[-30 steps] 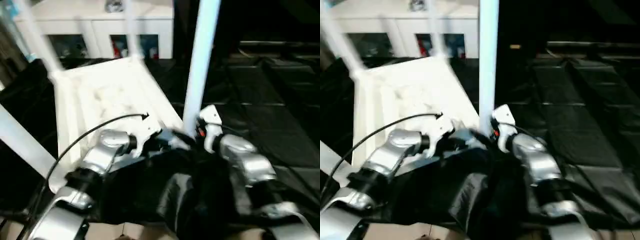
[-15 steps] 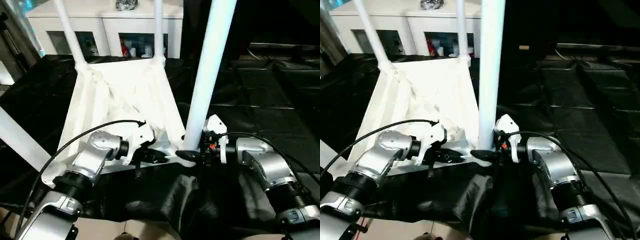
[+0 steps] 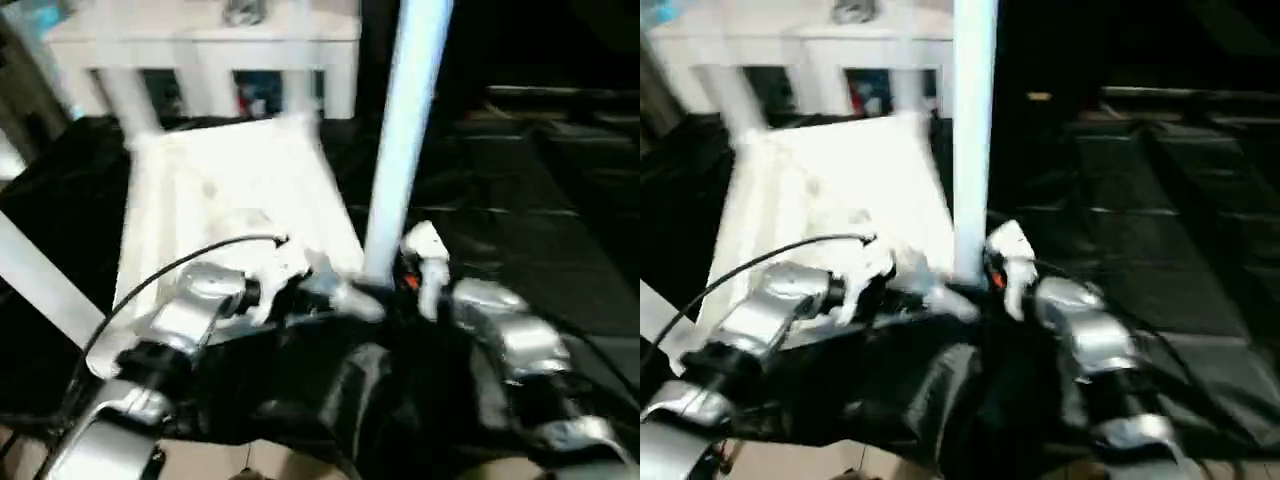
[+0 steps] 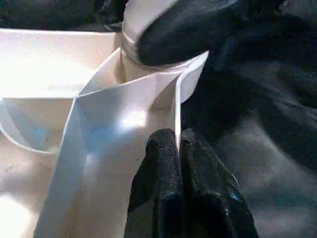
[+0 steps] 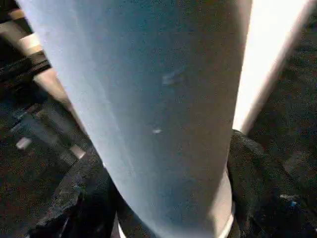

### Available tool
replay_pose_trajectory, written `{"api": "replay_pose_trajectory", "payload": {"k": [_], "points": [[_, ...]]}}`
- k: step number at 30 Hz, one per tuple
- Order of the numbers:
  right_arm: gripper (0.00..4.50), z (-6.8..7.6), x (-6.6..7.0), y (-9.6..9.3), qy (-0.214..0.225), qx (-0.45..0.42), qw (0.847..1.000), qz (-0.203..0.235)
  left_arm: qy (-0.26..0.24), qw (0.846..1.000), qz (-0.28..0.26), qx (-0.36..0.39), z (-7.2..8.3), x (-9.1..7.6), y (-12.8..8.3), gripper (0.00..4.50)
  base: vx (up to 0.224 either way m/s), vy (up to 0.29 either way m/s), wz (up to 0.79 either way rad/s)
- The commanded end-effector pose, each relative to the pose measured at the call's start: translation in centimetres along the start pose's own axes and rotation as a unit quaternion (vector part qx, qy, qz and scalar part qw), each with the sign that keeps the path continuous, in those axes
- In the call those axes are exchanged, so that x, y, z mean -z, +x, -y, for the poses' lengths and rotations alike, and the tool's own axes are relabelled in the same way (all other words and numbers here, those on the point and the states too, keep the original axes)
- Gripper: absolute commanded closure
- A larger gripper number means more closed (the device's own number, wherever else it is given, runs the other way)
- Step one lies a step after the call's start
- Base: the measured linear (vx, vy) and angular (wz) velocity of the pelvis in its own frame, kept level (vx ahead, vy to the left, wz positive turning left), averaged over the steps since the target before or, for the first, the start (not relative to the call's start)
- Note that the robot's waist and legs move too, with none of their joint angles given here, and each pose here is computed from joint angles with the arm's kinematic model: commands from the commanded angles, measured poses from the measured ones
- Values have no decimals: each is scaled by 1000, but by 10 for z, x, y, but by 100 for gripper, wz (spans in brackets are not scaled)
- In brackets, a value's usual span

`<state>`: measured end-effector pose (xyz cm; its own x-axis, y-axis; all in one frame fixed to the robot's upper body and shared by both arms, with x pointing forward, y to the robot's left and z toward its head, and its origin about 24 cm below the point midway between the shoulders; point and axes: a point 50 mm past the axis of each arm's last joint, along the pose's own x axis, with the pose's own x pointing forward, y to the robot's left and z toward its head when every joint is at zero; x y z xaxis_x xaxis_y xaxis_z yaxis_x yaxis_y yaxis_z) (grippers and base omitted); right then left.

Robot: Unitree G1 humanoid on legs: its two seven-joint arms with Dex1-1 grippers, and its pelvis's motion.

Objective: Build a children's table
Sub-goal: Rotate leg to tighten

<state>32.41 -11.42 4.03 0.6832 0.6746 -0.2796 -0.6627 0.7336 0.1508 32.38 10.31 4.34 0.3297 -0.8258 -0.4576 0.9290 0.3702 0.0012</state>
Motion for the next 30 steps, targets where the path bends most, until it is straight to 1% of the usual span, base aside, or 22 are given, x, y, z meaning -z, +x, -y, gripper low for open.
{"api": "replay_pose_trajectory", "payload": {"k": [1, 2, 4, 5, 7, 8, 9, 11, 12, 13, 14, 15, 17, 20, 22, 23, 24, 26, 27, 28, 30], "points": [[191, -15, 21, 18, 25, 27, 998, -46, 27, 996, 84, -21, 0, -42, 16, 450, 0, 0, 0], [191, -16, 19, 21, 28, 43, 998, -44, 26, 996, 86, -26, 1, -44, 18, 450, 0, 0, 0], [191, -18, 16, 26, 17, 50, 998, -40, 27, 995, 92, -35, 1, -48, 22, 450, 0, 0, 0], [191, -24, 12, 33, -4, 46, 998, -33, 29, 994, 98, -41, 3, -51, 27, 450, 0, 0, 0], [191, -28, 9, 37, -23, 40, 999, -26, 31, 994, 102, -41, 5, -53, 30, 450, 0, 0, 0], [156, -30, 7, 39, -30, 36, 999, -22, 32, 993, 102, -38, 6, -53, 31, 450, 0, 0, 0], [135, -33, 7, 40, -28, 23, 999, -16, 34, 994, 102, -33, 8, -53, 32, 450, 0, 0, 0], [135, -36, 6, 38, -6, -8, 1000, -8, 39, 994, 99, -20, 10, -51, 32, 450, 0, 0, 0], [114, -35, 6, 34, 10, -37, 999, -4, 46, 994, 99, 4, 14, -48, 29, 450, 0, 0, 0], [114, -34, 5, 32, 8, -40, 999, -4, 45, 994, 99, 7, 14, -47, 28, 450, 0, 0, 0], [93, -31, 5, 29, -1, -49, 999, -6, 46, 994, 95, 14, 14, -43, 25, 450, 0, 0, 0], [88, -28, 5, 24, -24, -62, 998, -12, 49, 995, 87, 24, 15, -39, 22, 450, 0, 0, 0], [75, -26, 5, 21, -34, -75, 996, -17, 51, 995, 83, 32, 15, -36, 19, 450, 0, 0, 0], [75, -23, 4, 11, -51, -117, 992, -20, 53, 995, 75, 47, 15, -30, 13, 450, 0, 0, 0], [75, -23, 3, -2, -68, -175, 982, -24, 59, 994, 66, 67, 16, -25, 7, 450, 0, 0, 0], [75, -23, 3, -2, -68, -175, 982, -24, 59, 994, 66, 67, 16, -25, 7, 450, 0, 0, 0], [75, -23, 3, -13, -80, -217, 972, -35, 63, 993, 57, 86, 17, -20, 0, 450, 0, 0, 0], [75, -21, 4, -20, -82, -241, 966, -42, 66, 992, 49, 100, 18, -17, -5, 450, 0, 0, 0], [75, -21, 4, -20, -82, -241, 966, -42, 66, 992, 49, 100, 18, -17, -5, 450, 0, 0, 0], [75, -20, 4, -25, -81, -255, 962, -48, 65, 989, 39, 123, 20, -14, -10, 450, 0, 0, 0], [75, -19, 4, -27, -82, -258, 961, -49, 65, 989, 36, 130, 21, -12, -12, 450, 0, 0, 0]]}}
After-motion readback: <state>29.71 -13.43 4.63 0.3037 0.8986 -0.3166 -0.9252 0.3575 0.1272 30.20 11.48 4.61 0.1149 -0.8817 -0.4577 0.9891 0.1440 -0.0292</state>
